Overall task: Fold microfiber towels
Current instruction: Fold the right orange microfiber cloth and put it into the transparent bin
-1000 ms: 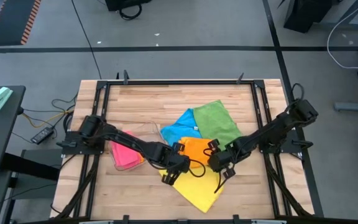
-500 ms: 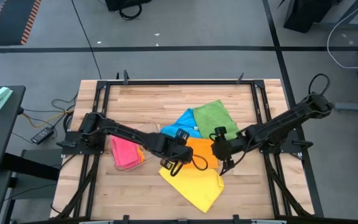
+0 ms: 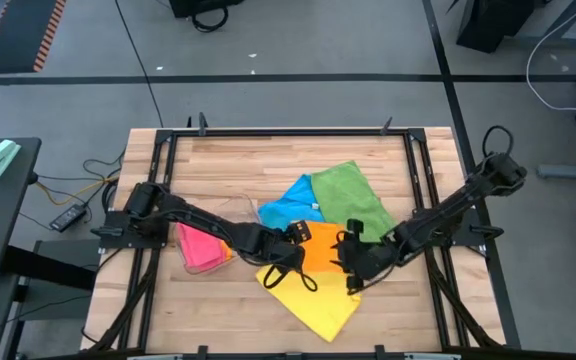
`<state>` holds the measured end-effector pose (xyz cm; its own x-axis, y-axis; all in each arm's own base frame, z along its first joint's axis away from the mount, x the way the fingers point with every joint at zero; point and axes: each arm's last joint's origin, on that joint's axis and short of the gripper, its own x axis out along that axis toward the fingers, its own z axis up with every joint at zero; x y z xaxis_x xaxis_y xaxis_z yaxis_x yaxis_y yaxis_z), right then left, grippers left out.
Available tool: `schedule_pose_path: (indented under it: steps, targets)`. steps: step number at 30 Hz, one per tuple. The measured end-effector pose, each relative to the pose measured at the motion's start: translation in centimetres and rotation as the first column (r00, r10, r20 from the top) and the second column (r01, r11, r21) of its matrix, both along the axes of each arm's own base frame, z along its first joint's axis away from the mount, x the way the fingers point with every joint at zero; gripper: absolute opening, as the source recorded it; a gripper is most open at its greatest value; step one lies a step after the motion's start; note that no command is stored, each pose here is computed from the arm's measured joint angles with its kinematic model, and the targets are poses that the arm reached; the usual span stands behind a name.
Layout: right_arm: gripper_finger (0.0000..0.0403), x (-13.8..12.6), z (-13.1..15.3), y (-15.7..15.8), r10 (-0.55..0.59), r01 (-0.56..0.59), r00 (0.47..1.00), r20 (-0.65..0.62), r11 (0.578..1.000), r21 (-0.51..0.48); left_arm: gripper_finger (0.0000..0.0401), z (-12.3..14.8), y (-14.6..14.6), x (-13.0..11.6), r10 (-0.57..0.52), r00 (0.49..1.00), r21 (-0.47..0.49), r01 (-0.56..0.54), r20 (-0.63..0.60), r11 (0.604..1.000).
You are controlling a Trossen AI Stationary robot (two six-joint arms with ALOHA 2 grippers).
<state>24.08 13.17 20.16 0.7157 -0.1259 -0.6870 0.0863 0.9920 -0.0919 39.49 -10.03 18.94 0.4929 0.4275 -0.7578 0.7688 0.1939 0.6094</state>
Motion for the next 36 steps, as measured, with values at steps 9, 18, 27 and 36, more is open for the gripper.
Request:
schedule_pose_path:
  steps: [9, 18, 27, 36]
  targets:
    - [0.0179, -0.3, -1.5, 3.2, -0.023, 0.031, 0.994, 0.102, 0.996, -0.081, 0.0219, -0.5, -2.6, -0.8, -0.121, 0.991, -0.037, 0.119, -0.05, 0.992]
    - [0.0179, 2.2, -1.8, 3.9, -0.018, 0.041, 0.988, 0.153, 0.988, -0.15, 0.0176, 2.3, -1.8, -1.2, -0.023, 0.998, -0.098, 0.029, 0.063, 0.995]
    - [0.0179, 6.3, -2.5, 5.1, 0.015, 0.024, 0.992, 0.124, 0.952, -0.305, 0.0152, 8.3, -0.3, -4.0, 0.148, 0.973, -0.331, -0.082, 0.179, 0.94]
    - [0.0179, 11.6, -5.7, 6.7, 0.045, -0.022, 0.998, 0.042, 0.897, -0.441, 0.0126, 10.9, -0.9, -6.8, 0.219, 0.961, -0.432, -0.128, 0.169, 0.893]
